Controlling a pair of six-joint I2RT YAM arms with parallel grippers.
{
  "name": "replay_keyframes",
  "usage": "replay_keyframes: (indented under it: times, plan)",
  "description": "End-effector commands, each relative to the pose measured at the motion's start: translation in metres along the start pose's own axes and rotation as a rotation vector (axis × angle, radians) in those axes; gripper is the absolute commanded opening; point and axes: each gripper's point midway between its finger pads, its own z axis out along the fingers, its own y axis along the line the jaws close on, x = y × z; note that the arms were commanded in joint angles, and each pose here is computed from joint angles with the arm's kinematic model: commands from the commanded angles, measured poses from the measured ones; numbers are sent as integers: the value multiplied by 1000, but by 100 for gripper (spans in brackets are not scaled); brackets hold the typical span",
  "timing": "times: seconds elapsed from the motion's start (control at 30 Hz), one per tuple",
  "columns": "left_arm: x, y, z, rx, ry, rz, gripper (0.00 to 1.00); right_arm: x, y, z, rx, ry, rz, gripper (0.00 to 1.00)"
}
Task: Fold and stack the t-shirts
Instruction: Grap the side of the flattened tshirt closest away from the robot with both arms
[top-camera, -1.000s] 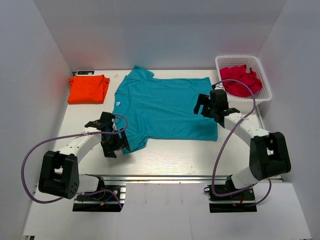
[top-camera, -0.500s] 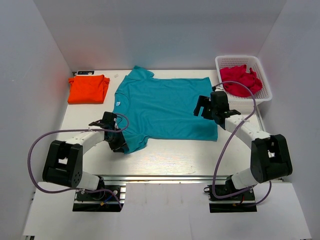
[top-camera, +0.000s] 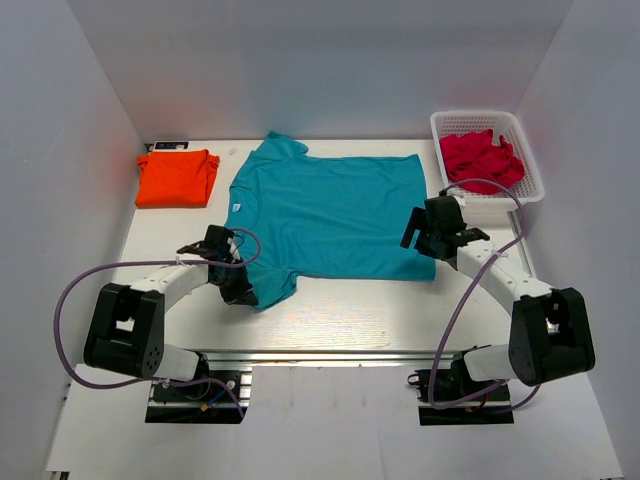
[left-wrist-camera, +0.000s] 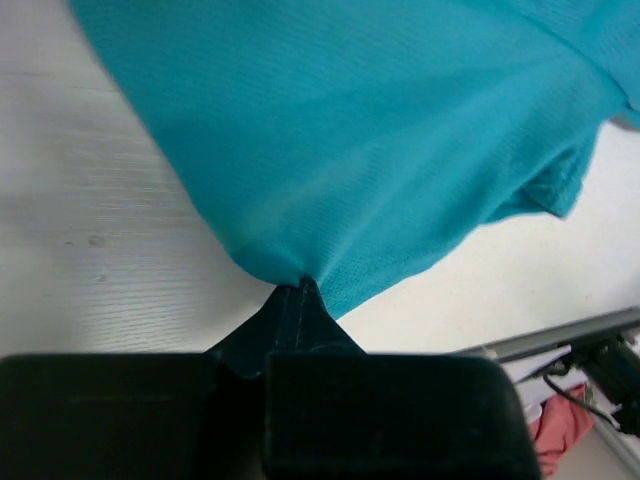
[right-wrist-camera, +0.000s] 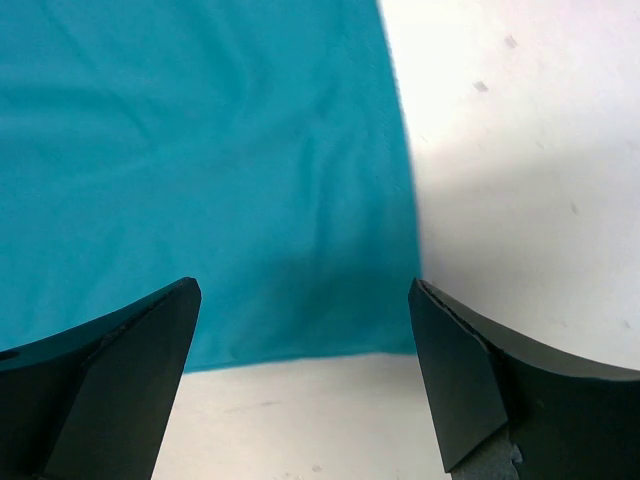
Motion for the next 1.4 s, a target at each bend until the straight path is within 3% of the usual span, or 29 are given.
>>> replay_keyframes:
  times: [0.0, 0.2, 0.5, 0.63, 0.83, 0.93, 0.97, 1.03, 1.37]
  plan:
    - [-6, -25, -17, 107, -9, 85, 0, 20, -30, -9, 141, 55, 52, 90]
    - [-6, -45, -25, 203, 21, 140, 0, 65, -36, -9, 133, 198, 64, 90]
    - [-20, -60, -35, 236, -1, 209, 0, 76, -27, 11, 90, 225, 77, 81]
    - [-28, -69, -41, 270, -39, 239, 0, 80, -31, 13, 109, 240, 67, 61]
    - [-34, -90, -54, 369, -63, 321, 0, 75, -39, 16, 140, 199, 44, 57]
    - [-37, -95, -55, 388, -60, 343, 0, 73, -38, 18, 145, 203, 41, 27]
    - [-38, -100, -57, 406, -55, 347, 0, 74, -37, 17, 138, 209, 40, 10]
    - [-40, -106, -59, 438, -53, 366, 0, 71, -36, 14, 135, 207, 39, 0]
    - [-110, -149, -61, 515, -179, 392, 0, 20, -12, 6, 62, 97, -5, 0]
